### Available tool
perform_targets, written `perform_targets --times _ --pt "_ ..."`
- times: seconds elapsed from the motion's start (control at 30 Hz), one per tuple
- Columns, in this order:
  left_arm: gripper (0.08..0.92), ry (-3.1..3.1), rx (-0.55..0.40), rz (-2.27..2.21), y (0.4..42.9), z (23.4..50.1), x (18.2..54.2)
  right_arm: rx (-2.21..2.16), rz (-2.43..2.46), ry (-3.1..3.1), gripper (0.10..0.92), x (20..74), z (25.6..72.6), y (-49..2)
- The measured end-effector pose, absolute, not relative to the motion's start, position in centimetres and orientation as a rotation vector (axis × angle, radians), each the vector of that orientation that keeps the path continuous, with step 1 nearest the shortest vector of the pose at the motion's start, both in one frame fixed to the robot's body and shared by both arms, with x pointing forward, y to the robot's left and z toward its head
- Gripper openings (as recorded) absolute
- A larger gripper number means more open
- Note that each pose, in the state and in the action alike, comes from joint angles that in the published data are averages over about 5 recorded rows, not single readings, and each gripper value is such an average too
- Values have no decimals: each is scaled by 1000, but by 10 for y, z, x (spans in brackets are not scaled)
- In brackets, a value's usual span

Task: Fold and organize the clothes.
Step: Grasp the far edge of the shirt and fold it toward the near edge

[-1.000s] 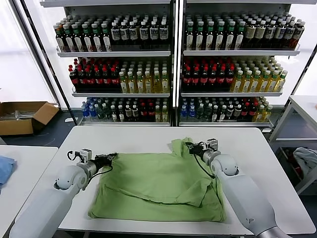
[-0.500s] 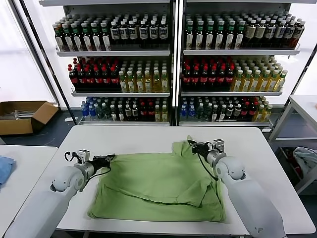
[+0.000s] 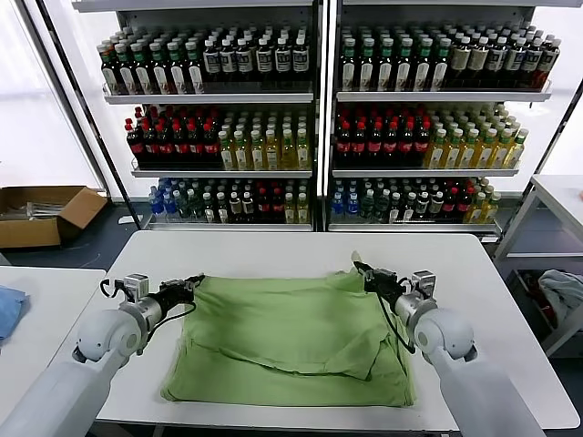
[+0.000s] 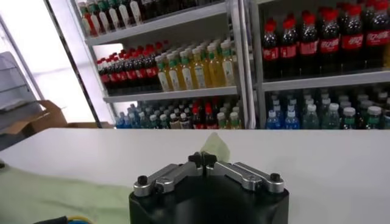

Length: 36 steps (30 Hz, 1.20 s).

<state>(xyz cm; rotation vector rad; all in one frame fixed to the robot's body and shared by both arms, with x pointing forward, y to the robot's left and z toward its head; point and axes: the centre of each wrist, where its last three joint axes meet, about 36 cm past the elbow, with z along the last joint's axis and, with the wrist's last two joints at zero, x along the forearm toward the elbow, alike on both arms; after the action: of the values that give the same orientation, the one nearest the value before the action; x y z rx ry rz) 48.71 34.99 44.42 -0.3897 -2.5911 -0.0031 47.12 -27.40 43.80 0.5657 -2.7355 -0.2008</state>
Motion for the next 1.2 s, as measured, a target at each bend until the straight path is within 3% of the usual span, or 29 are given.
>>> perform_targets --times 0.37,0.63,0.73,1.2 --pt "86 -2614 -390 -11 345 458 438 559 -216 -2752 106 394 446 -272" --pt "86 -2581 -400 -15 340 450 402 496 -193 -2725 110 355 438 -272" --pt "86 -2568 -404 -16 338 447 395 462 -166 -2721 158 357 439 -274" --pt "86 -2554 -430 -35 337 444 386 337 -129 -2695 560 445 425 -256"
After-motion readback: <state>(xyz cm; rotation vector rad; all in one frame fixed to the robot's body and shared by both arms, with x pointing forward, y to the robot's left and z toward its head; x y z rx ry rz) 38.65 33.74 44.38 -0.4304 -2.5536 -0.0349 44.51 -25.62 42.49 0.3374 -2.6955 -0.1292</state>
